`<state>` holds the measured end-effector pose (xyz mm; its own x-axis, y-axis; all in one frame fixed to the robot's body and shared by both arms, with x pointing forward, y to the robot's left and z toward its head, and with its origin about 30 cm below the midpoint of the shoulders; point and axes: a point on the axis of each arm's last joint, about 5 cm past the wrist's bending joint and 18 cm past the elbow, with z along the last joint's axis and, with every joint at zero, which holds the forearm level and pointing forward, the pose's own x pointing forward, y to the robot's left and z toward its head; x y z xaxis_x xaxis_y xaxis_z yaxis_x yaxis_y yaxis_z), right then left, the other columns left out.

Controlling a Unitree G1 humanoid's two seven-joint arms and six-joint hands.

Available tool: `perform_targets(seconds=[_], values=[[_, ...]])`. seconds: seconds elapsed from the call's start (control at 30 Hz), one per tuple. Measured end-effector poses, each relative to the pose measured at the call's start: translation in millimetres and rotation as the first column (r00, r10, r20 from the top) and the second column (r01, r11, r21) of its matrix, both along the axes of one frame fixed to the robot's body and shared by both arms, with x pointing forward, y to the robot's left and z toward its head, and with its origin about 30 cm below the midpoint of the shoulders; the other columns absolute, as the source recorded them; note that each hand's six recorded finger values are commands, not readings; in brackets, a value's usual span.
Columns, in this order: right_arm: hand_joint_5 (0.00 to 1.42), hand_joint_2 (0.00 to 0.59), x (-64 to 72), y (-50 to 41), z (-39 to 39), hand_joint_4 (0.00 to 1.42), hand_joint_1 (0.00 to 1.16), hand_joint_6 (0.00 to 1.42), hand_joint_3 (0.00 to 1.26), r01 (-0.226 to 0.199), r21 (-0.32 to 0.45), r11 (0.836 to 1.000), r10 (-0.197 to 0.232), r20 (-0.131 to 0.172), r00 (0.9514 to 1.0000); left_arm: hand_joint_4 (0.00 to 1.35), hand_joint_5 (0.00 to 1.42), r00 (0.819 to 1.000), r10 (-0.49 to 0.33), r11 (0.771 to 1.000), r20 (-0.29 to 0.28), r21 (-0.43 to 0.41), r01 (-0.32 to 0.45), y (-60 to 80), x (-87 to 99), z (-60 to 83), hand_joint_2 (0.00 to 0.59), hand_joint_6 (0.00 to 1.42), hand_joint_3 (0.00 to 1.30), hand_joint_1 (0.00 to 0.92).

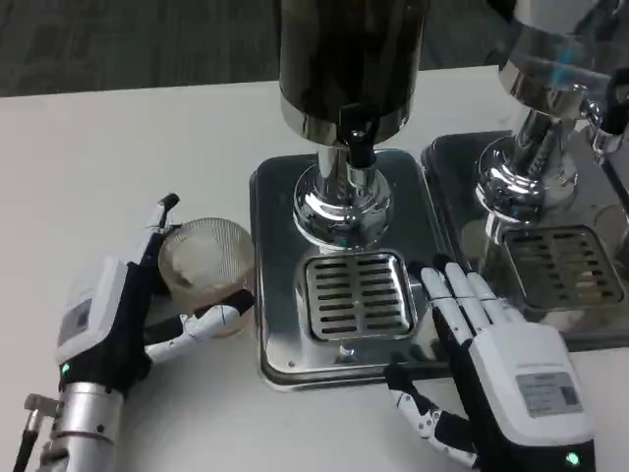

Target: Grasp the cup under the faucet to collect the drink, then remove the cup.

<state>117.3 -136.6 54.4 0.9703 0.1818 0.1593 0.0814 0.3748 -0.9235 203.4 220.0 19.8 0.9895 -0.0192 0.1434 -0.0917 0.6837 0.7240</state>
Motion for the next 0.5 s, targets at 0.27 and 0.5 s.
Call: perform_targets(seconds=[0.27,0.5], values=[[0.09,0.378,-1.1,0.3,-0.4,0.03,0.48,0.25,0.08,0.006,0.005,1.0,-0.006,-0.004,1.0,0.79,1.04,0.999,0.01,1.0,0.052,0.023,-0.012,-3.4,-3.8,-3.8,0.073,1.18,0.63,0.53],[0.1,0.375,-0.8,0.2,-0.3,0.03,0.47,0.25,0.08,0.007,0.008,1.0,-0.007,-0.005,1.0,0.8,1.03,0.996,0.03,0.999,0.085,0.034,-0.033,-3.8,-6.8,-6.1,0.053,1.19,0.65,0.546]])
